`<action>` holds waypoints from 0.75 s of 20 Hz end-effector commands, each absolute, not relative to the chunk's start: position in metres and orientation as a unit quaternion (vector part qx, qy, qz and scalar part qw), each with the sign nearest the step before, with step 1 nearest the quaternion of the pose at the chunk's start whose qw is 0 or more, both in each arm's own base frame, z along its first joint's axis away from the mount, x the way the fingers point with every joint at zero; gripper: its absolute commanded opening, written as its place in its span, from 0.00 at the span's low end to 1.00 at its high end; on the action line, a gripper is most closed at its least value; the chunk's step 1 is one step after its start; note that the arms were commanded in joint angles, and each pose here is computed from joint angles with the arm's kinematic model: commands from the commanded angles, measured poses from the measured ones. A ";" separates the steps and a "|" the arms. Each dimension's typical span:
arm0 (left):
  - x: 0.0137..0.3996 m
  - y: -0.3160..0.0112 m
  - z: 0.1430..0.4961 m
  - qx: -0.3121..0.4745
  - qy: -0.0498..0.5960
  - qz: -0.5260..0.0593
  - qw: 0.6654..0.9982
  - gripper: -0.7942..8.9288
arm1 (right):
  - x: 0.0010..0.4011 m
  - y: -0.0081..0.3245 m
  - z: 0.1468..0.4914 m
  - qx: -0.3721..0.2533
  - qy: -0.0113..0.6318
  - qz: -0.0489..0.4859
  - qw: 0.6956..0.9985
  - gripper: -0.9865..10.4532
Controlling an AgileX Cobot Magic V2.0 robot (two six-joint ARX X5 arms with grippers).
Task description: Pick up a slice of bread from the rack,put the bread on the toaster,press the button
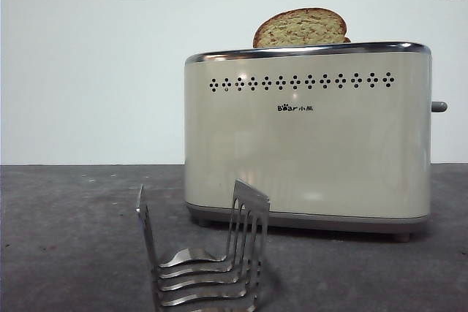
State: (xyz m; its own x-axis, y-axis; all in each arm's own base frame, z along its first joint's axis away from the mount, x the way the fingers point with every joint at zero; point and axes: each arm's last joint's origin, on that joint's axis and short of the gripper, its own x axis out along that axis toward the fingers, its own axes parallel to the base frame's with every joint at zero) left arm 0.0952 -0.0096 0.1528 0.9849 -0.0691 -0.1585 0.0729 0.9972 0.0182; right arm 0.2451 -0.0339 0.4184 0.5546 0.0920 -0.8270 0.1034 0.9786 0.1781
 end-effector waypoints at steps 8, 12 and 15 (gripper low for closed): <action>0.097 -0.009 0.148 0.035 0.092 -0.034 0.995 0.08 | 0.270 -0.038 0.418 0.089 0.417 -0.007 0.905 0.09; 0.098 -0.009 0.146 0.036 0.101 -0.035 0.994 0.08 | 0.273 -0.039 0.422 0.085 0.394 -0.007 0.915 0.09; 0.099 -0.009 0.145 0.036 0.110 -0.035 0.993 0.08 | 0.276 -0.040 0.422 0.081 0.383 -0.014 0.920 0.09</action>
State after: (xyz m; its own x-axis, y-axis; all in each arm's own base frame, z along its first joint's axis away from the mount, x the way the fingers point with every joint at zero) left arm 0.0980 -0.0098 0.1482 0.9739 -0.0671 -0.2168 0.0803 0.9954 0.0527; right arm 0.2732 -0.0392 0.4240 0.7053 0.0390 -0.7078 0.0893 0.9856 0.1433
